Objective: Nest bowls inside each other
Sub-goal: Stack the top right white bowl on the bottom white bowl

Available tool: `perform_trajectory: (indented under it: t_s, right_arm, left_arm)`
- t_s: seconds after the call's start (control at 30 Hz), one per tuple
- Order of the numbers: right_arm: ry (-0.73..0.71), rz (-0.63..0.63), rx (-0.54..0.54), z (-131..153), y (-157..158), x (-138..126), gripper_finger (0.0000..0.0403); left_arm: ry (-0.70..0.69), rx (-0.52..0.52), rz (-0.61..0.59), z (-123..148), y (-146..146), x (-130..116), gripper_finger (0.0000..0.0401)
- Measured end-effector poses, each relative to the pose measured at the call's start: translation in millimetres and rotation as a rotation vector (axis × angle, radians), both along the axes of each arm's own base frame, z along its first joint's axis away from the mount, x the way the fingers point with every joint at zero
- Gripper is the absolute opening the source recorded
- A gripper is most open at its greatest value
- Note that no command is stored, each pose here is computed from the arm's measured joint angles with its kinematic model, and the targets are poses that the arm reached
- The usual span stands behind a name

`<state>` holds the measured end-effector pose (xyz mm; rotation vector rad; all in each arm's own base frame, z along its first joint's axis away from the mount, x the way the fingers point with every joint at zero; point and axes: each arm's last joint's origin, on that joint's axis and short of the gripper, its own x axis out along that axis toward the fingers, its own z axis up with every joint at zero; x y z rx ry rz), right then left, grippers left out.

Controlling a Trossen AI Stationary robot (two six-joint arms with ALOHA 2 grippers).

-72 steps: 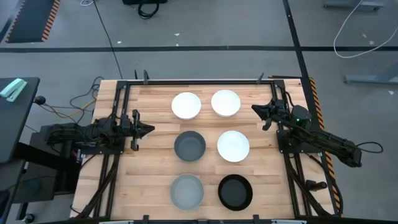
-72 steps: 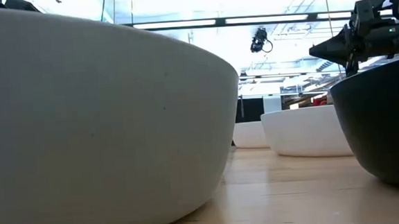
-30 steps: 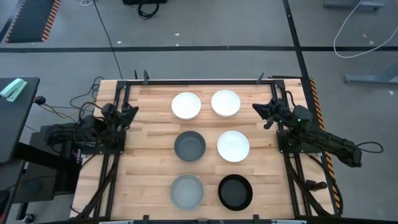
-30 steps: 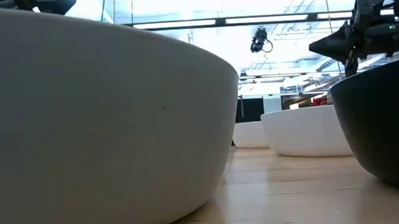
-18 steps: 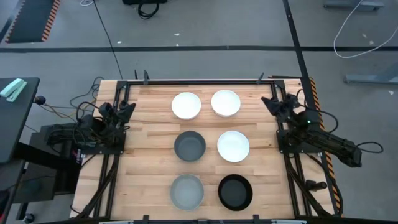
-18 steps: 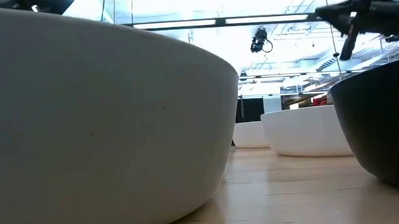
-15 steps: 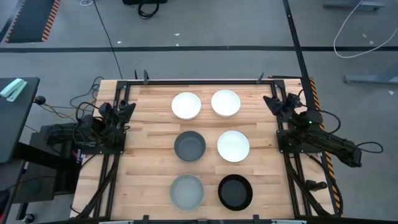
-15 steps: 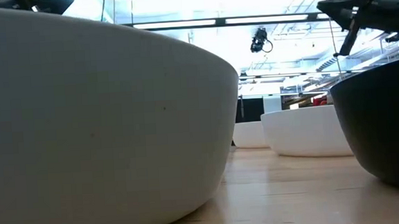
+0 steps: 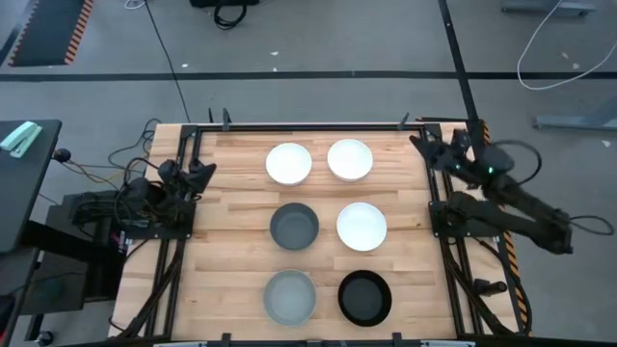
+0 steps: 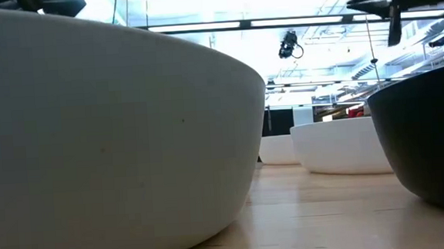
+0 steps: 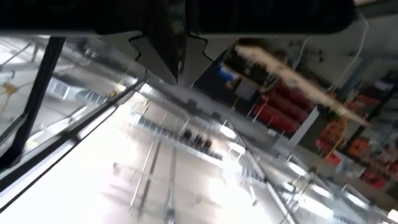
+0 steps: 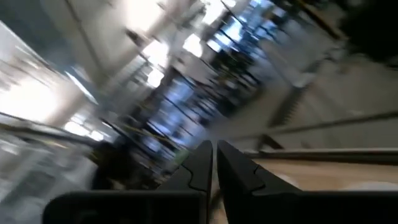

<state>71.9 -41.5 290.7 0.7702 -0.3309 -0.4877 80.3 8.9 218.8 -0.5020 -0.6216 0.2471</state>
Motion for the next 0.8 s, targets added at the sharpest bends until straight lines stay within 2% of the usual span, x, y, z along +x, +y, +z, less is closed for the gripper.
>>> perform_trajectory:
  t_s: [0.2,0.37,0.47,0.57,0.67,0.8]
  right_arm:
    - [0.352,-0.005,0.108,55.3,-12.2,21.6,0.003]
    - [0.732,0.028,0.234,75.9,-27.5,49.5,0.003]
    - [0.912,0.059,0.265,78.4,-40.2,70.3,0.003]
    - [1.031,0.083,0.266,74.3,-57.0,91.8,0.0032]
    - [1.108,0.109,0.277,65.3,-75.7,108.6,0.0038]
    - [1.183,0.143,0.349,47.3,-95.8,118.9,0.0053]
  left_arm:
    - [0.139,0.03,0.033,13.1,0.5,-1.8,0.0021]
    - [0.301,0.006,0.117,30.7,3.1,-11.6,0.002]
    - [0.386,-0.002,0.156,43.5,4.4,-19.2,0.0025]
    - [0.455,-0.007,0.193,55.8,5.4,-22.8,0.0033]
    - [0.519,-0.011,0.225,66.8,6.2,-22.4,0.0041]
    - [0.625,-0.015,0.234,74.8,6.3,-15.1,0.0053]
